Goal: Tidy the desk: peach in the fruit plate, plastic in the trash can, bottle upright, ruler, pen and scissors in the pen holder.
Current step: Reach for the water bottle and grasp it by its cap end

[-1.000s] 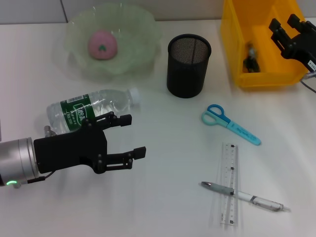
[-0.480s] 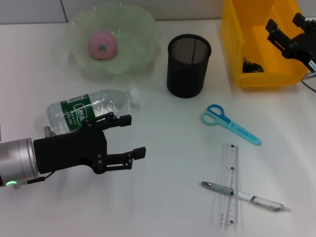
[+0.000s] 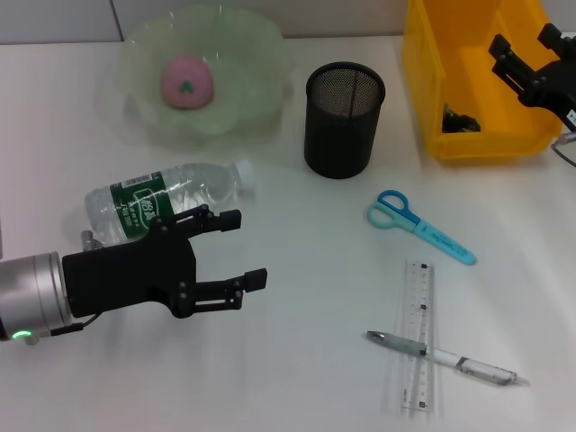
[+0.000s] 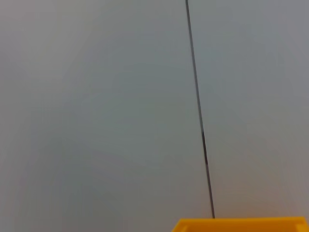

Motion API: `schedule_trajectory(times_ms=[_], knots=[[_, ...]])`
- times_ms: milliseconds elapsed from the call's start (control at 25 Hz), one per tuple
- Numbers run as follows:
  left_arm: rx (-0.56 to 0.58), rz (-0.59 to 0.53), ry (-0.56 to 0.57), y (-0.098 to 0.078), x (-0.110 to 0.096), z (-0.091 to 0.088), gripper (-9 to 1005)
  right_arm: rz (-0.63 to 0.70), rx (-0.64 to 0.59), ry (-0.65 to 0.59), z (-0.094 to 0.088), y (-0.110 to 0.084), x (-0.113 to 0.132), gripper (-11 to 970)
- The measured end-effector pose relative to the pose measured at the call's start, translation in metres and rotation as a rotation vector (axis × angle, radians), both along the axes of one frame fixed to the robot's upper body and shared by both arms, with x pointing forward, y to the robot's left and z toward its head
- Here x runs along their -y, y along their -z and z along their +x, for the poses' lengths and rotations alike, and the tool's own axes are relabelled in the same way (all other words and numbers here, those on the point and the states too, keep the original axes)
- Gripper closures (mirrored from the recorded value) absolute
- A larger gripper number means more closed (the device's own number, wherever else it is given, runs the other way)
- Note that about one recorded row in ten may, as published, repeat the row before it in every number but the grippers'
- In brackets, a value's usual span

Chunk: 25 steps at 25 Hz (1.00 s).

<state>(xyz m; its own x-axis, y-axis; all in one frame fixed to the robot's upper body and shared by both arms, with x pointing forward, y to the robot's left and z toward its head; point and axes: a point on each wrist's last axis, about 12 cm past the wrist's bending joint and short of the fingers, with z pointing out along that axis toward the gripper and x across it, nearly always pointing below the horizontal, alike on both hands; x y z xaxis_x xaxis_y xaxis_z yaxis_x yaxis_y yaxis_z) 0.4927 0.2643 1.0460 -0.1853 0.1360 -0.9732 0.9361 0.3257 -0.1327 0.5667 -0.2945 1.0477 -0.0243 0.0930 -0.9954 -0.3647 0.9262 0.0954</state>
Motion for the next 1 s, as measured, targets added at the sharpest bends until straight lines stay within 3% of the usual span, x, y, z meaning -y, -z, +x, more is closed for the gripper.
schedule_trajectory(times_ms=[200,360,520,600,640,680,840,1000], knots=[[0.001,-0.001,0.001,0.0,0.001,0.0,234,0.028,0.014,-0.024,-0.004,-0.001,-0.002,198],[0.002,0.0,0.002,-0.001,0.001,0.001,235,0.096,0.033,-0.1,-0.017,-0.005,0.001,198],[0.002,0.004,0.0,-0.001,0.001,0.003,236,0.127,0.006,-0.3,-0.039,-0.012,0.006,199],[0.003,0.004,-0.001,-0.001,0.001,0.003,237,0.125,-0.001,-0.339,-0.043,-0.013,0.006,200],[0.003,0.004,-0.001,-0.002,0.001,0.004,237,0.109,-0.017,-0.429,-0.051,-0.015,0.007,200],[0.003,0.004,-0.001,-0.002,0.001,0.004,237,0.109,-0.017,-0.429,-0.051,-0.015,0.007,200],[0.004,0.003,0.001,-0.002,0.002,0.005,238,0.022,-0.103,-0.632,-0.065,-0.016,0.008,199],[0.004,0.002,0.003,-0.003,0.003,0.006,239,-0.049,-0.161,-0.721,-0.07,-0.014,0.008,199]])
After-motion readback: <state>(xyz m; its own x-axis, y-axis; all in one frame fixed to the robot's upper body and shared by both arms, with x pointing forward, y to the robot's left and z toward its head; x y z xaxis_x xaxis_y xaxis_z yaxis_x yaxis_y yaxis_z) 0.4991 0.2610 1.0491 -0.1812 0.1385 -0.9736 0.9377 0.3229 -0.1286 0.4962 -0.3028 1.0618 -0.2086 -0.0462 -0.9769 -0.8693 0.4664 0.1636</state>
